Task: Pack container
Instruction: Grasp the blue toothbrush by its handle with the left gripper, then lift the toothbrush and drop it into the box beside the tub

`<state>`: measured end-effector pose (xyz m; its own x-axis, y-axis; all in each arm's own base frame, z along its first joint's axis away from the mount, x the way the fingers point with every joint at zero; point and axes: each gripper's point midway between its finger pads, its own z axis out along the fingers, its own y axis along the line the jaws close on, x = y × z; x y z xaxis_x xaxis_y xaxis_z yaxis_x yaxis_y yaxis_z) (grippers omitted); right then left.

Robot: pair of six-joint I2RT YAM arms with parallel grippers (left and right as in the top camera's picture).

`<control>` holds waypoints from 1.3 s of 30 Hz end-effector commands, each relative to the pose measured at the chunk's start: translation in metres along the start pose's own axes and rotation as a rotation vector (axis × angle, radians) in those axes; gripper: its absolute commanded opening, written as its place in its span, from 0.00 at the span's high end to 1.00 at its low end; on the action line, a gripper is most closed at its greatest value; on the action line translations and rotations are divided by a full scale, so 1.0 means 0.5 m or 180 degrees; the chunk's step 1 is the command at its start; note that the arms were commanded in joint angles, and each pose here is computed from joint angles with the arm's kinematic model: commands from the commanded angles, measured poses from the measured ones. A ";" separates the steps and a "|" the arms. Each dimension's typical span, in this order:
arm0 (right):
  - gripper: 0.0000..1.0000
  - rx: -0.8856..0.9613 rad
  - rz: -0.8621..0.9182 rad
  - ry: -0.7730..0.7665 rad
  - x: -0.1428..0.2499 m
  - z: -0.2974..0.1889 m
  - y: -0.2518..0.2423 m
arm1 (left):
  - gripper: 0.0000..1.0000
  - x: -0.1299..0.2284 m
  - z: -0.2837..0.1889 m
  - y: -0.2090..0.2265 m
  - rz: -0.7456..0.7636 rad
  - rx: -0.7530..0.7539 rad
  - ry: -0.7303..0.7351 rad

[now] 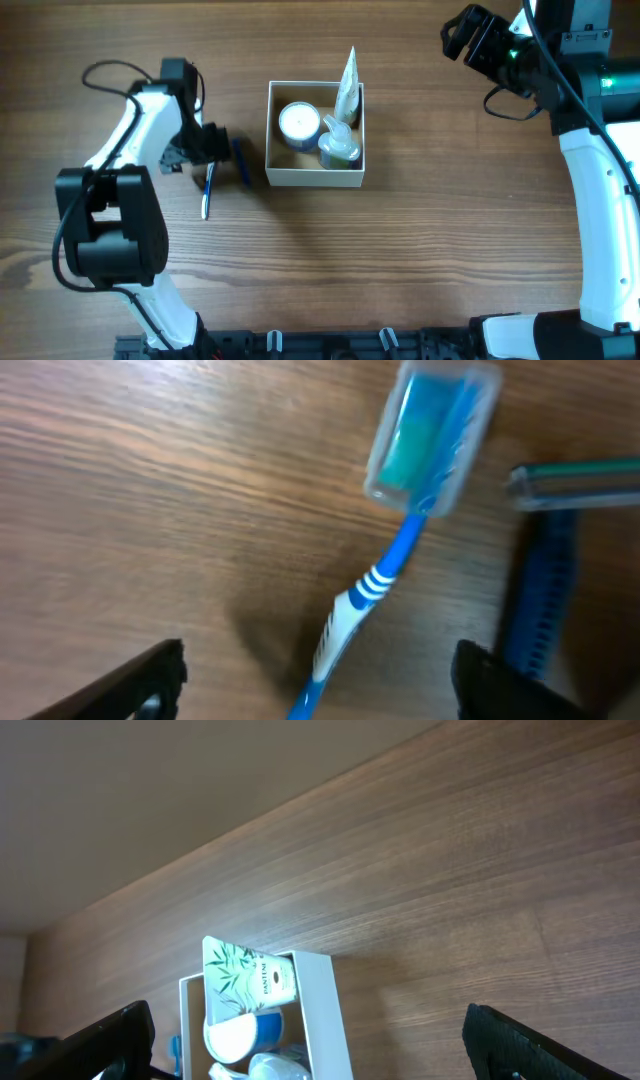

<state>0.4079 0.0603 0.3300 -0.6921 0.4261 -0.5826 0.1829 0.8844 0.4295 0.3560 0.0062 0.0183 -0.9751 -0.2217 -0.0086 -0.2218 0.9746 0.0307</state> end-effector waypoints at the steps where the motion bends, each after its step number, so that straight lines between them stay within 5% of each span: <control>1: 0.00 -0.0021 0.0028 -0.0002 -0.001 -0.001 0.003 | 0.25 0.005 0.027 0.000 0.0141 0.0024 -0.0021; 18: 0.00 -0.0020 0.0030 -0.0002 -0.001 -0.001 0.003 | 0.46 -0.003 0.071 -0.004 0.0556 0.0029 -0.0017; 26: 0.00 -0.0020 0.0030 -0.0002 -0.001 -0.001 0.003 | 0.78 0.000 0.073 -0.004 0.0537 0.0015 0.0018; 33: 0.00 -0.0021 0.0028 -0.0002 -0.001 -0.001 0.003 | 0.95 -0.017 -0.033 -0.009 0.0357 0.0069 -0.0151; 39: 0.00 -0.0020 0.0028 -0.0002 -0.001 -0.001 0.003 | 0.96 -0.024 -0.166 -0.061 0.0483 0.0237 -0.0609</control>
<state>0.4079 0.0603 0.3300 -0.6921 0.4261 -0.5826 0.1829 0.8844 0.4295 0.3557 -0.0009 0.0397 -0.9954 -0.0923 -0.0253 -0.0927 0.9956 0.0144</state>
